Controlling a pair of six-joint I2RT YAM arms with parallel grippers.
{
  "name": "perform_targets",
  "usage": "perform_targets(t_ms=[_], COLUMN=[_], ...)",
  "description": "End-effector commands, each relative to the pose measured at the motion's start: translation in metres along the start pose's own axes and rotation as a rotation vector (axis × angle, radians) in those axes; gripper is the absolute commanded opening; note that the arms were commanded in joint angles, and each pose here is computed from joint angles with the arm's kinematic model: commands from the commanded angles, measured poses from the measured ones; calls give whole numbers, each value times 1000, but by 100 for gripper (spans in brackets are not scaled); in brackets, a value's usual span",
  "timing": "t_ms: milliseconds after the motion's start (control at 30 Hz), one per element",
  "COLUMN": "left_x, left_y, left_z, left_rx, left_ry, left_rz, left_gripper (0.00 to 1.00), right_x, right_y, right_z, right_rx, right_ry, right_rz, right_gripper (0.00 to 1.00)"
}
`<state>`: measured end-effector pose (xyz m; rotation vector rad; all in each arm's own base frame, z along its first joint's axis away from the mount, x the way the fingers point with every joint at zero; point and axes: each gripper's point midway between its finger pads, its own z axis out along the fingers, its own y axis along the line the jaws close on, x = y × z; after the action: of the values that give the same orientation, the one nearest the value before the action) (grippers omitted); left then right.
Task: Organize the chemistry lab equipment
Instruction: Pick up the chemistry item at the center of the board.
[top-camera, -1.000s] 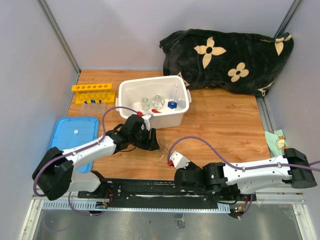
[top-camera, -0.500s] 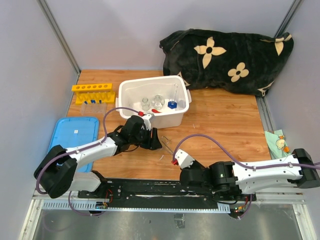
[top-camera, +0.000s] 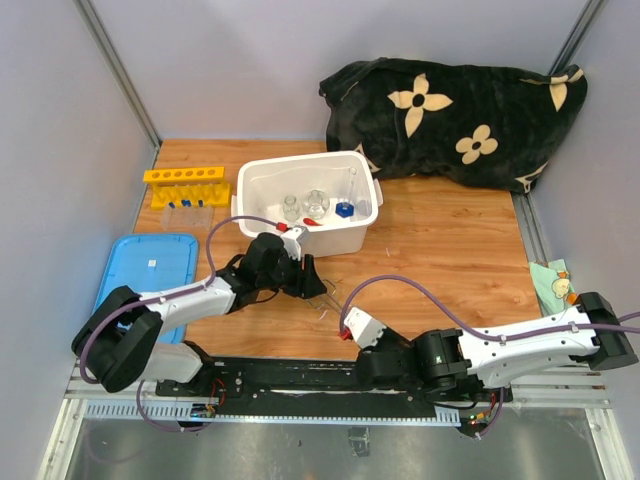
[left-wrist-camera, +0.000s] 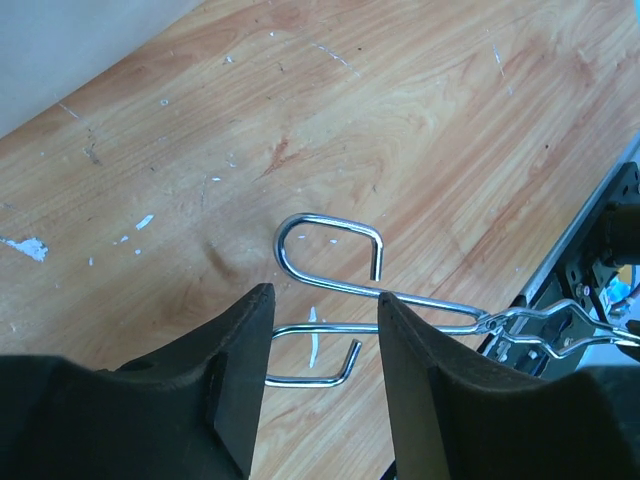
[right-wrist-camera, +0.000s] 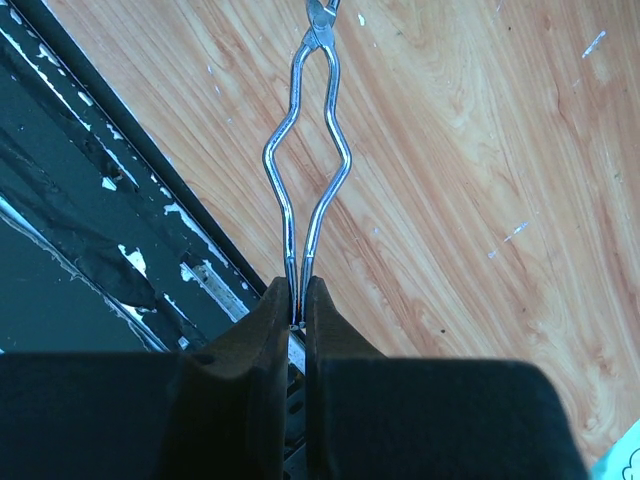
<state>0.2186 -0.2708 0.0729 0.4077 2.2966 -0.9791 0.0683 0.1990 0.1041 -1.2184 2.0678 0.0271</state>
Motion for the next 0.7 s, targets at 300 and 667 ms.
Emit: perform_targets(t_ms=[300,667], left_x=[48,59], left_y=[33,13], left_z=[0,16], left_rx=[-95,92], left_ry=[173,194], left_rz=[-118,-207], left_gripper=[49,47], right_x=[-10,-15], right_y=[-9,-6], right_z=[-11,-18], right_rx=[39,36], right_ry=[-55,-78], right_rz=[50,43], right_gripper=[1,1])
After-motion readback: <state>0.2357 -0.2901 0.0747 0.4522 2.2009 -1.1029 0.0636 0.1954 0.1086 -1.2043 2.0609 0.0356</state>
